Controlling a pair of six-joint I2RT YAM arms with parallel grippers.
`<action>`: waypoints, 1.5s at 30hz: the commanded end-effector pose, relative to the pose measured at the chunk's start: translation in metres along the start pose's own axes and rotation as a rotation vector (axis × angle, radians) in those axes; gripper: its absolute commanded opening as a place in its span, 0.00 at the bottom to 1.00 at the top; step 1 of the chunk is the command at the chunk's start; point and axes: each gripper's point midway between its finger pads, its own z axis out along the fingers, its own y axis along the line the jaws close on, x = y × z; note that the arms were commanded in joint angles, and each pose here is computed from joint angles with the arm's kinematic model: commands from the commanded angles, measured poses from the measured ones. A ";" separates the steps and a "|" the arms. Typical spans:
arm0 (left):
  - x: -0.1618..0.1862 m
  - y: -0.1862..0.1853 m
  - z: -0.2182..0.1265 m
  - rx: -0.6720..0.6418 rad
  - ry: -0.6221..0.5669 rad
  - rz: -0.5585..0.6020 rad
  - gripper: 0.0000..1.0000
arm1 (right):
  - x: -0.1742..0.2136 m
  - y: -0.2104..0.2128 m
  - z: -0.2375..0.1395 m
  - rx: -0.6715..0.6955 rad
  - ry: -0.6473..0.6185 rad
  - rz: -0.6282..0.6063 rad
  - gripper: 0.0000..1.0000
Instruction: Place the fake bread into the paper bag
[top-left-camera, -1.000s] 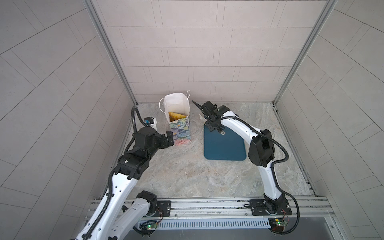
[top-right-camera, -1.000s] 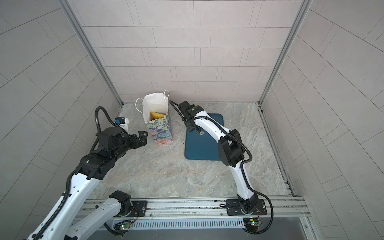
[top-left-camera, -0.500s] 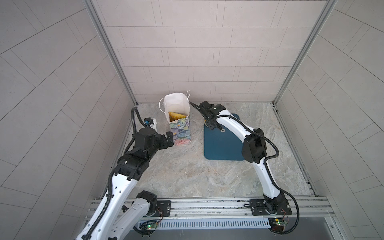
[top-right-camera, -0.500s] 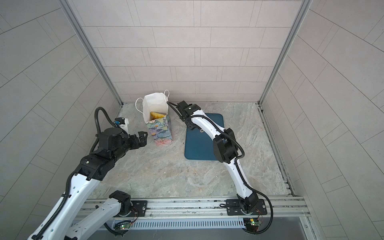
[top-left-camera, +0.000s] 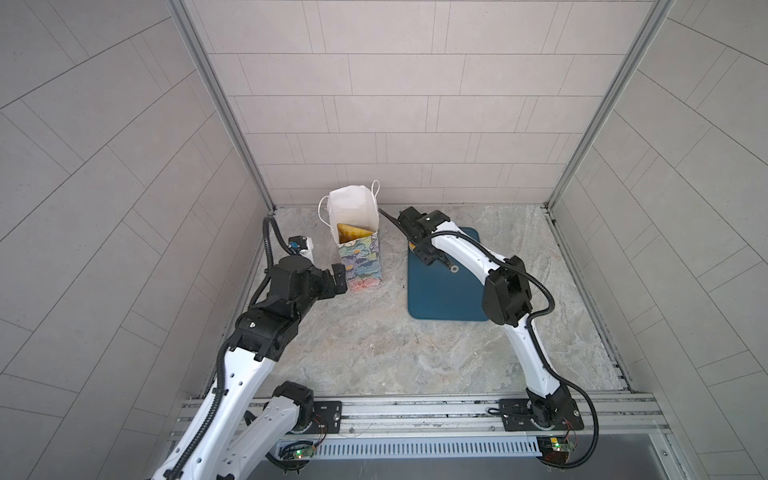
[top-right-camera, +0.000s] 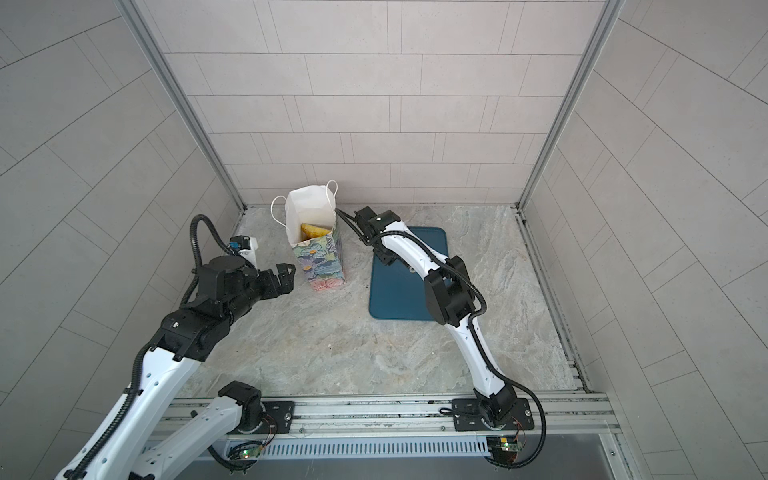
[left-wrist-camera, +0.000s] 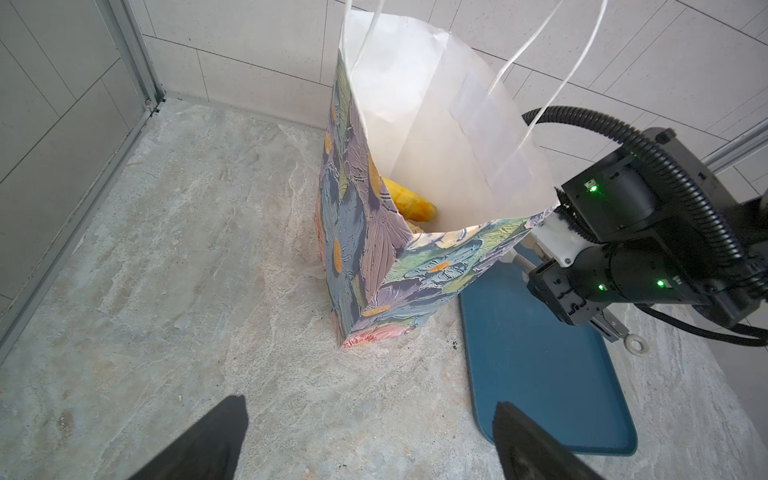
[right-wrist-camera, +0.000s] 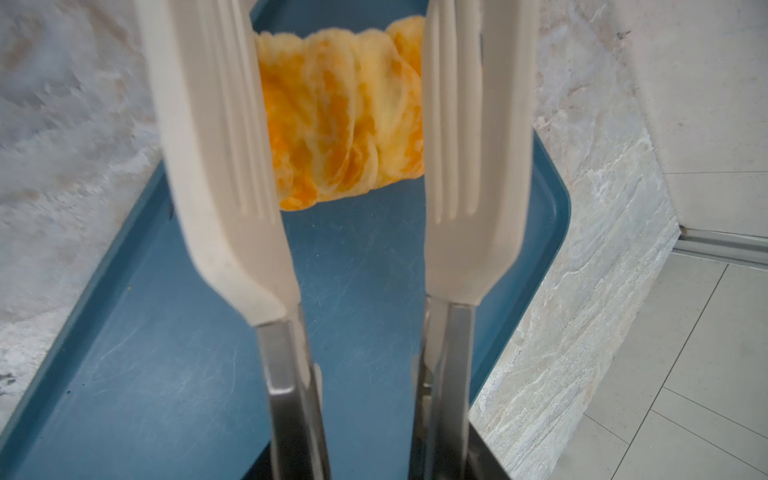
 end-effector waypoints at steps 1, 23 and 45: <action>0.002 0.002 -0.001 -0.010 -0.004 -0.004 1.00 | 0.014 -0.024 -0.029 0.031 -0.010 -0.007 0.49; -0.001 -0.001 -0.001 0.006 -0.013 -0.004 1.00 | 0.052 -0.049 -0.054 -0.049 -0.059 0.101 0.51; 0.003 0.003 0.000 -0.015 0.000 -0.004 1.00 | 0.056 -0.045 -0.014 -0.129 -0.084 0.033 0.54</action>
